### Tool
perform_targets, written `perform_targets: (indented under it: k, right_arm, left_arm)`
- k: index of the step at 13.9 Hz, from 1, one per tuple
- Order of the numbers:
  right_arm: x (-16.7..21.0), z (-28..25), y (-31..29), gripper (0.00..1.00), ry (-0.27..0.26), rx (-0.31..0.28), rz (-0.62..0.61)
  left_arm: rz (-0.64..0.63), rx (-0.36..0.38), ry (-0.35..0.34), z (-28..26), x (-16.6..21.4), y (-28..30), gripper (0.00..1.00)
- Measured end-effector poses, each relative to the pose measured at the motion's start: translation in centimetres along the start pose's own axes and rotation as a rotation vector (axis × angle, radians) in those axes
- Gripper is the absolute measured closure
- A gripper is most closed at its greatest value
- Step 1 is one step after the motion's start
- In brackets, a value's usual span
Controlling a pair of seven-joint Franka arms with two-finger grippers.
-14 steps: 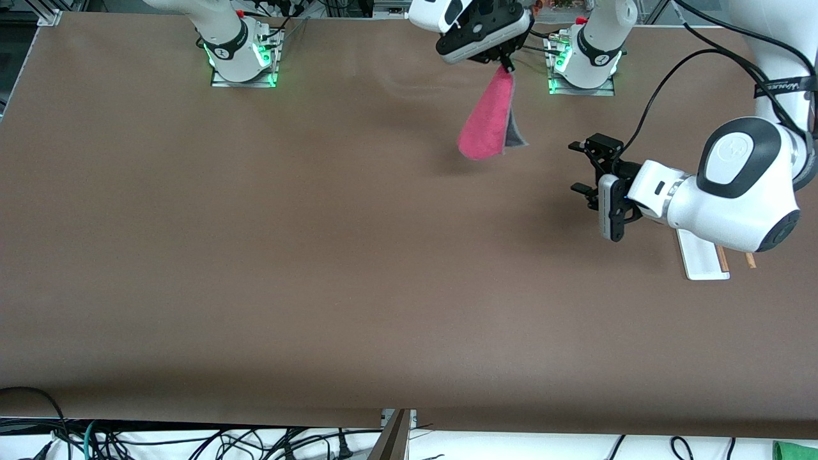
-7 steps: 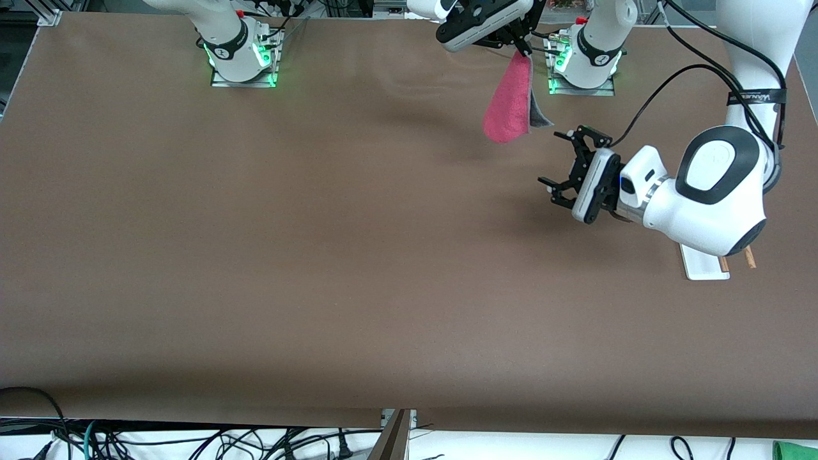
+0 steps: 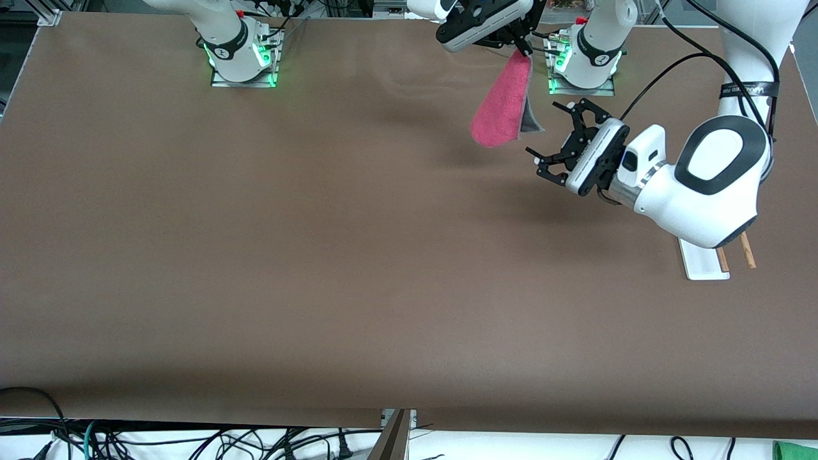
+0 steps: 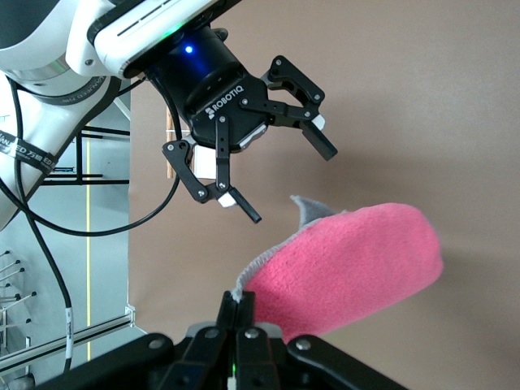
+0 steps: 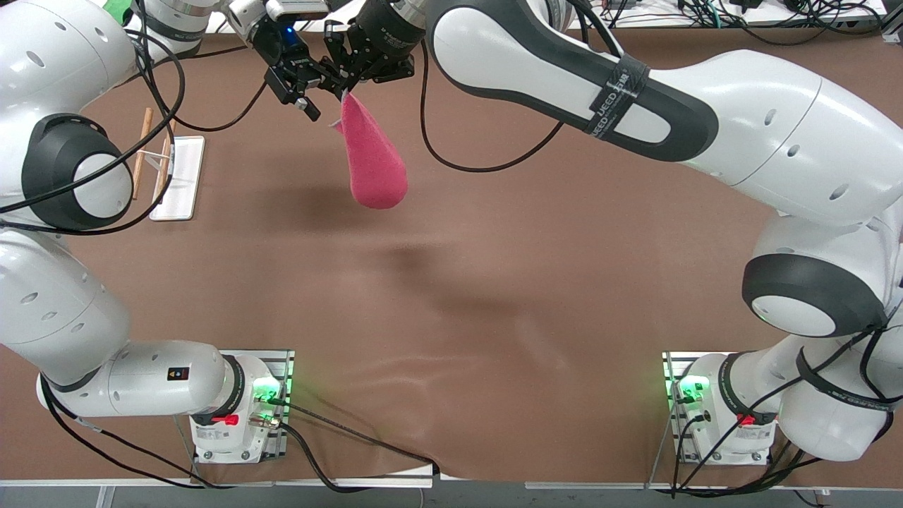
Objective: Pass towel and hang on rack
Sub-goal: 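Raise the towel with the right gripper while the left gripper approaches, then grasp the hanging towel with the left gripper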
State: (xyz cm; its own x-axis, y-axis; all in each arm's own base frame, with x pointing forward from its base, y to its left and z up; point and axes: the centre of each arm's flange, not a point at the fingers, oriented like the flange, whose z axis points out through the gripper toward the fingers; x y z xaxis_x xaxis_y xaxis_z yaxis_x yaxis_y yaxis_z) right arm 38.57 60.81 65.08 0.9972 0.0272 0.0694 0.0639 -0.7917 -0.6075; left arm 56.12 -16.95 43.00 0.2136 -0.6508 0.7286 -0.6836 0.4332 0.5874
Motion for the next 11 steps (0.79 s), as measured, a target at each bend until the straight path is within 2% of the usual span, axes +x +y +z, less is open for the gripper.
perform_targets:
  k: [4, 8, 11]
  right_arm:
    - [-0.1, 0.1, 0.0, 0.98, -0.003, 0.001, 0.002]
    - [0.0, 0.0, 0.0, 0.98, -0.002, 0.000, 0.003]
    - [0.3, 0.0, 0.2, 0.98, 0.000, -0.001, 0.007]
  left_arm:
    - [0.016, -0.036, 0.006, 2.1, -0.6, -0.8, 0.07]
    - [0.047, -0.042, 0.029, 1.8, -2.2, -0.6, 0.06]
    - [0.047, -0.049, 0.036, 2.0, -2.8, -0.6, 0.08]
